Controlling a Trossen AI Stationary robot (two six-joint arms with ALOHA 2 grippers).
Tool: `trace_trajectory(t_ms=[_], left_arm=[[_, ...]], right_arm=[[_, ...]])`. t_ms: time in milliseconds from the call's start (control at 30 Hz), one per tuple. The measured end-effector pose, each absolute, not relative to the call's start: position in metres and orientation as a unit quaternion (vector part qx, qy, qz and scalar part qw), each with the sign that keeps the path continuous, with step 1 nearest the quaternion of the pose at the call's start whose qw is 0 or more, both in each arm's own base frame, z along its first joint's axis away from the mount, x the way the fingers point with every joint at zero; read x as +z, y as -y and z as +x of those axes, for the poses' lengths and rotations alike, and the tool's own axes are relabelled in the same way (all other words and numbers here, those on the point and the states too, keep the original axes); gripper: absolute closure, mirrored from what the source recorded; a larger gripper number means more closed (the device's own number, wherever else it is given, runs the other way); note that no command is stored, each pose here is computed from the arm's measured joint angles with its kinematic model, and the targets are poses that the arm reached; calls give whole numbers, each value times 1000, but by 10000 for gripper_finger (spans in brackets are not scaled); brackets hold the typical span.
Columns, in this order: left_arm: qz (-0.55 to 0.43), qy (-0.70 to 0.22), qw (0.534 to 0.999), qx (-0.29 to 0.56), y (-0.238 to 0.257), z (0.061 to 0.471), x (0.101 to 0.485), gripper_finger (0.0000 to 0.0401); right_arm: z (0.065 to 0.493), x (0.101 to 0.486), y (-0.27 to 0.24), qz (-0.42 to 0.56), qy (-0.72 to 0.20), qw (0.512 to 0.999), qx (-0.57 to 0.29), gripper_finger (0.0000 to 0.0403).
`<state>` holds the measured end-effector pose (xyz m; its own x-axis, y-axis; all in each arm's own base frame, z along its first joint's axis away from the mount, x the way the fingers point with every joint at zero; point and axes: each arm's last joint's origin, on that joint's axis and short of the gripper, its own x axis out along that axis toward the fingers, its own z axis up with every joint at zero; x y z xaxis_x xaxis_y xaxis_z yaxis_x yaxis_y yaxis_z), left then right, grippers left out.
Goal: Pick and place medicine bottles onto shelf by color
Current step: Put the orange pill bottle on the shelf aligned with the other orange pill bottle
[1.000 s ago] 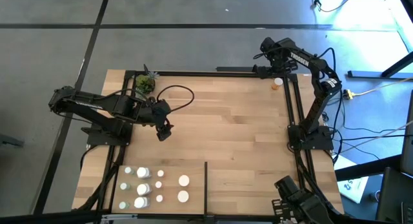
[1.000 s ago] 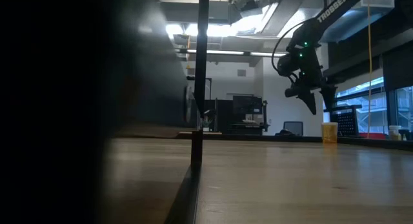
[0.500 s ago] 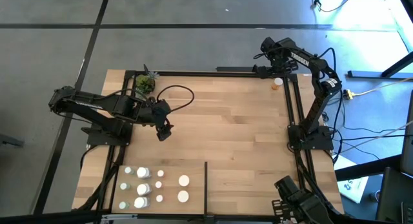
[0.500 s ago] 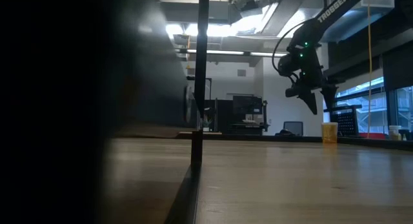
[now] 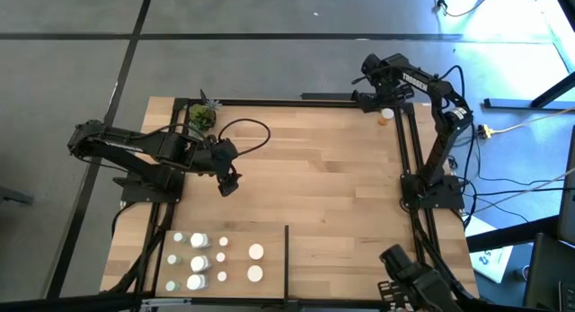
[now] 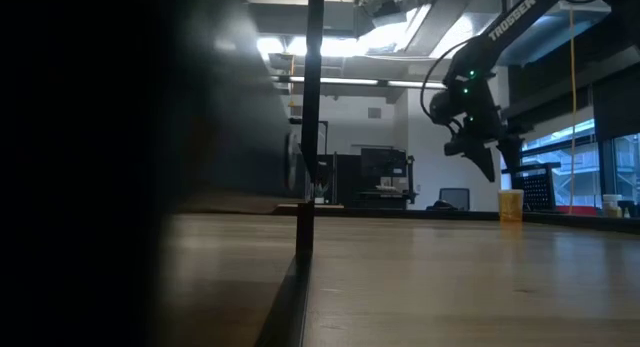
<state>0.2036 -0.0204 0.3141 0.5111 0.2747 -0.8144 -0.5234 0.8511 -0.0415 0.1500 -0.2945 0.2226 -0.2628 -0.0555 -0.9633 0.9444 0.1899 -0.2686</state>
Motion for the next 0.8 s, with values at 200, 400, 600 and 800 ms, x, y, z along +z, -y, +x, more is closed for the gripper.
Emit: trace_trajectory(t_ms=[200, 400, 600, 800], left_arm=[[-143, -436, 857, 233, 20, 204, 314, 79], [-143, -436, 857, 233, 20, 204, 314, 79], [-144, -436, 857, 233, 20, 204, 314, 79], [-144, -436, 857, 233, 20, 204, 314, 79]], right_arm=[[151, 214, 298, 358, -613, 468, -526, 146], [151, 214, 299, 359, -611, 470, -527, 146], [152, 206, 300, 360, -626, 461, -515, 146], [153, 195, 302, 359, -646, 452, -501, 146]])
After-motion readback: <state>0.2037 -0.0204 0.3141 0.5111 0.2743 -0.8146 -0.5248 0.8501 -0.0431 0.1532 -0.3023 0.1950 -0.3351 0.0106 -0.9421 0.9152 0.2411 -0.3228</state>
